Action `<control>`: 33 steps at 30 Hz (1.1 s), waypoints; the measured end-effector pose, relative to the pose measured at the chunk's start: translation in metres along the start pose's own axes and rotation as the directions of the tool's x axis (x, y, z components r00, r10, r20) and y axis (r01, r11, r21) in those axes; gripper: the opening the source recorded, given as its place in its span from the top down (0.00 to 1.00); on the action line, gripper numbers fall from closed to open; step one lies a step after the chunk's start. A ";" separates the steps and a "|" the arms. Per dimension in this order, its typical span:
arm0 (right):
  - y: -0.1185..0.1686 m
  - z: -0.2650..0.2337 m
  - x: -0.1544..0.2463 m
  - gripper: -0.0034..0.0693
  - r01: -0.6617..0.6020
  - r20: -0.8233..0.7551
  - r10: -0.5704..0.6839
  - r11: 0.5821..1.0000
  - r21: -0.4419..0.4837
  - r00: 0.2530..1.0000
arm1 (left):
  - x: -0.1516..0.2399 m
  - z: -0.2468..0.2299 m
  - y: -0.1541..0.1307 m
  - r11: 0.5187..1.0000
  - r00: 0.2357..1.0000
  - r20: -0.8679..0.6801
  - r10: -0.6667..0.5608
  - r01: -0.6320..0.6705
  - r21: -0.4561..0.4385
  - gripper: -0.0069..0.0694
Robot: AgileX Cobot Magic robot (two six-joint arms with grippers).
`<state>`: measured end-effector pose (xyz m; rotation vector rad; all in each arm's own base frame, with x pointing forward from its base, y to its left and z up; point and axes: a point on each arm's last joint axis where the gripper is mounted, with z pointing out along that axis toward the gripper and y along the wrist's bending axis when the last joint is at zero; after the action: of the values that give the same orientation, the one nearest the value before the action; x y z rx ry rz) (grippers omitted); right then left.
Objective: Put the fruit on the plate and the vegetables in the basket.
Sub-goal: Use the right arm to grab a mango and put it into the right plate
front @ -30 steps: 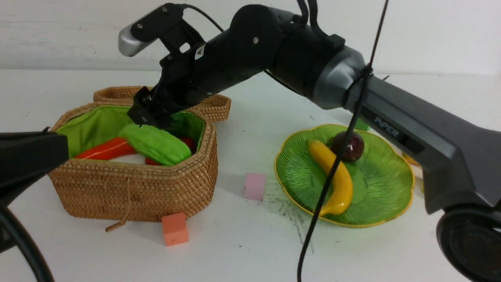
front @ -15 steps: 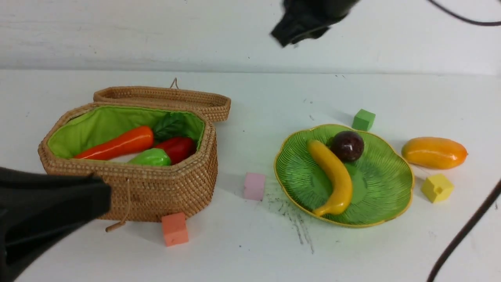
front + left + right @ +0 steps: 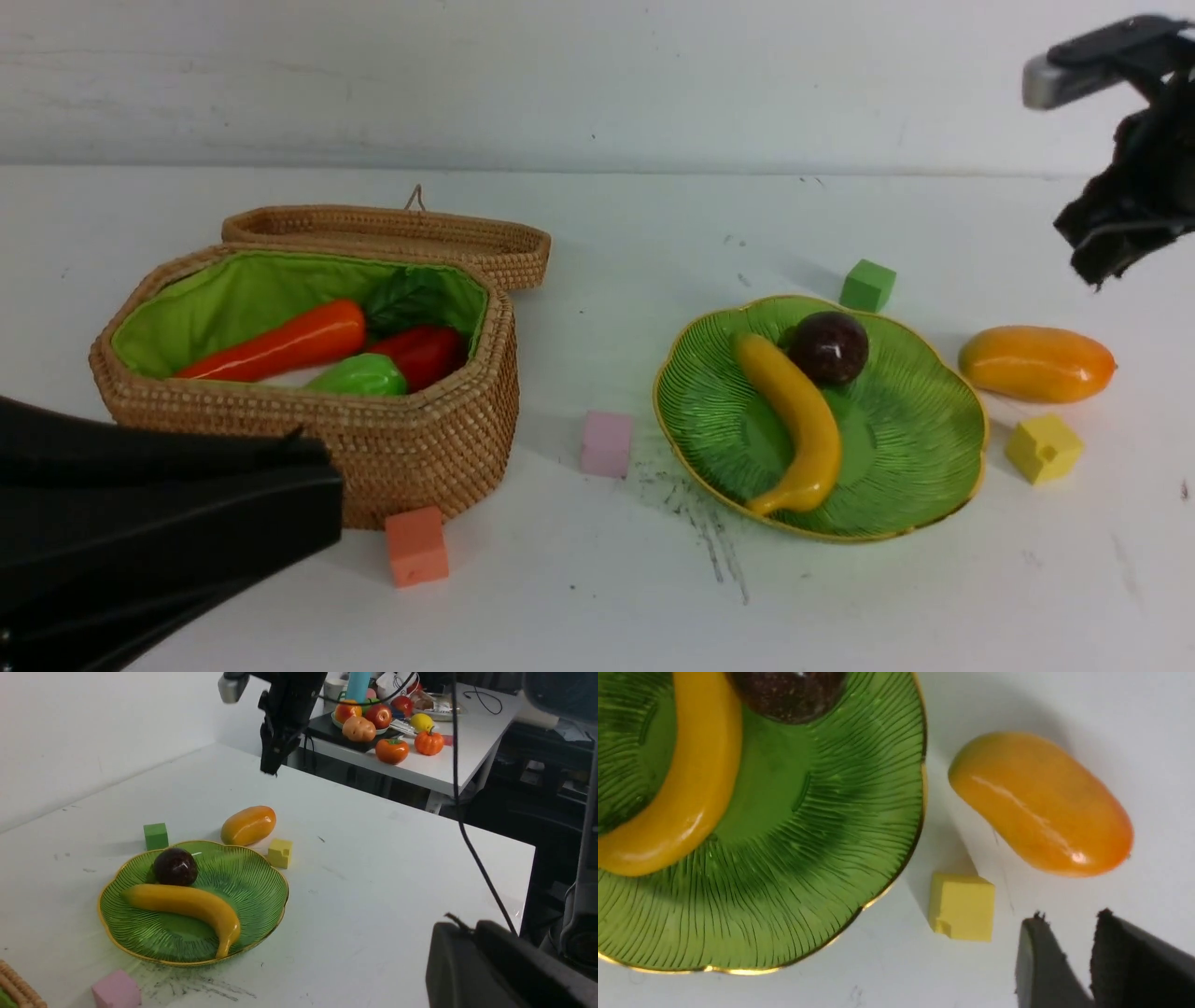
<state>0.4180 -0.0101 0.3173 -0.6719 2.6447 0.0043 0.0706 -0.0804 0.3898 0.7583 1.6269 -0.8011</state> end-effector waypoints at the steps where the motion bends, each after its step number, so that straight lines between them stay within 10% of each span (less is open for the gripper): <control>1: -0.004 0.008 0.000 0.51 0.038 0.005 -0.038 0.999 -0.006 0.999 | 0.000 0.000 0.000 1.000 1.000 0.000 0.000 0.000 0.000 0.86; 8: -0.021 0.057 0.001 0.04 0.361 -0.007 -0.361 0.932 0.008 0.932 | 0.000 0.000 0.000 1.000 1.000 -0.005 0.001 -0.001 0.005 0.86; 20: -0.037 0.118 0.003 0.08 0.563 -0.045 -0.562 0.823 0.067 0.826 | 0.001 0.000 -0.001 1.000 1.000 -0.006 0.000 0.000 0.006 0.86; 33: -0.043 0.158 0.019 0.14 0.513 -0.095 -0.510 0.859 0.005 0.855 | 0.001 0.000 -0.001 1.000 1.000 -0.008 0.000 0.000 0.009 0.85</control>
<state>0.4843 -0.0410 0.1693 -1.3749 2.4557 -0.2233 0.0698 -0.0807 0.3892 0.7680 1.6313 -0.8068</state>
